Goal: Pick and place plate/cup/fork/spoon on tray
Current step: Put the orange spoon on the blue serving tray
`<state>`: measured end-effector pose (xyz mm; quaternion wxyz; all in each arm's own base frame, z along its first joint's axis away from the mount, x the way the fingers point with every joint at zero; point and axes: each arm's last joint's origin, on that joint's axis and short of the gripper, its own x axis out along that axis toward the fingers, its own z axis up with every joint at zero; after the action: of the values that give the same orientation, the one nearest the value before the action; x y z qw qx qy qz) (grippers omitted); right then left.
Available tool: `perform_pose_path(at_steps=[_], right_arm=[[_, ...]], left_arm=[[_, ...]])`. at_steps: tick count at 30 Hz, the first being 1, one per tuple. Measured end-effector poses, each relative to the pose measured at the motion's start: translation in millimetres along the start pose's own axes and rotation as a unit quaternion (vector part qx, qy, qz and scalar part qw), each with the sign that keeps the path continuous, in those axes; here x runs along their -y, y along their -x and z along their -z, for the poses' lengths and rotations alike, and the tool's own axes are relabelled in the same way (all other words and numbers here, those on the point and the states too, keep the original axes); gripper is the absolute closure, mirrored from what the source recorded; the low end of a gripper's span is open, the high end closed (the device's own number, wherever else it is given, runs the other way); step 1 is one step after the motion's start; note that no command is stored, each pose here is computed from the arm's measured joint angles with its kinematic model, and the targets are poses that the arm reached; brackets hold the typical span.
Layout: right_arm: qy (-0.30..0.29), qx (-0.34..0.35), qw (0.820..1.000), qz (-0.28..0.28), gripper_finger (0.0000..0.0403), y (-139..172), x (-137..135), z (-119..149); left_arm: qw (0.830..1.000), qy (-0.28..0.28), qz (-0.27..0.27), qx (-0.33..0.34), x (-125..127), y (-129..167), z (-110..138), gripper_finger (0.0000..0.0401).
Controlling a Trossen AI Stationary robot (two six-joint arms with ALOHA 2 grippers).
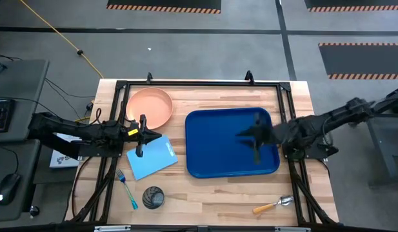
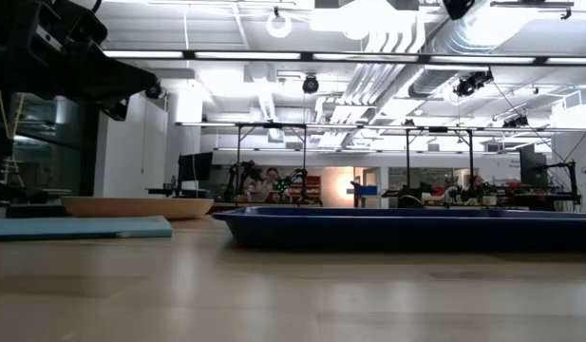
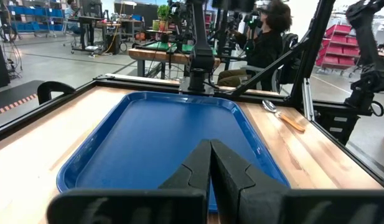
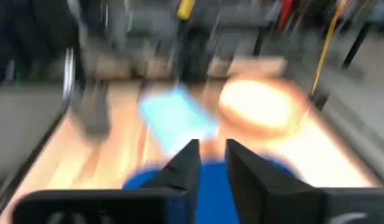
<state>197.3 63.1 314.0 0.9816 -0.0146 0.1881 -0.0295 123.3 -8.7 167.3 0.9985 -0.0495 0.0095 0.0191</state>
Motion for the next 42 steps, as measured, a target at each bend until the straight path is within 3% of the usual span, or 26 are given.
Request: perform_pose_path(at_steps=[3,5,8,12,15,21,31,42], right_arm=[[0.006,-0.138,0.99,-0.003,0.0272,-8.0,-20.5,-0.2],[-0.012,-0.227,0.974,-0.006,0.0248,-10.2,-31.9,0.9],[-0.061,-0.347,0.936,-0.013,0.0221,-12.0,-48.7,7.0],[-0.109,-0.448,0.886,-0.039,0.0207,-9.0,-74.3,21.6],[-0.129,-0.48,0.866,-0.04,0.0206,-2.6,-94.3,32.9],[-0.132,-0.513,0.848,-0.02,0.0206,15.4,-131.7,62.7],[-0.183,-0.504,0.842,-0.059,0.0206,14.5,-182.7,117.1],[-0.103,-0.581,0.807,-0.031,0.0206,-10.7,-207.7,177.7]], left_arm=[[1.0,0.0,0.0,0.0,0.0,0.0,0.1,0.0401],[1.0,0.0,0.0,0.0,0.0,0.0,0.1,0.0401],[1.0,0.0,0.0,0.0,0.0,0.0,0.1,0.0401],[1.0,0.0,0.0,0.0,0.0,0.0,0.1,0.0401],[1.0,0.0,0.0,0.0,0.0,0.0,0.1,0.0401],[1.0,0.0,0.0,0.0,0.0,0.0,0.0,0.0401],[1.0,0.0,0.0,0.0,0.0,0.0,0.0,0.0401],[1.0,0.0,0.0,0.0,0.0,0.0,0.1,0.0401]])
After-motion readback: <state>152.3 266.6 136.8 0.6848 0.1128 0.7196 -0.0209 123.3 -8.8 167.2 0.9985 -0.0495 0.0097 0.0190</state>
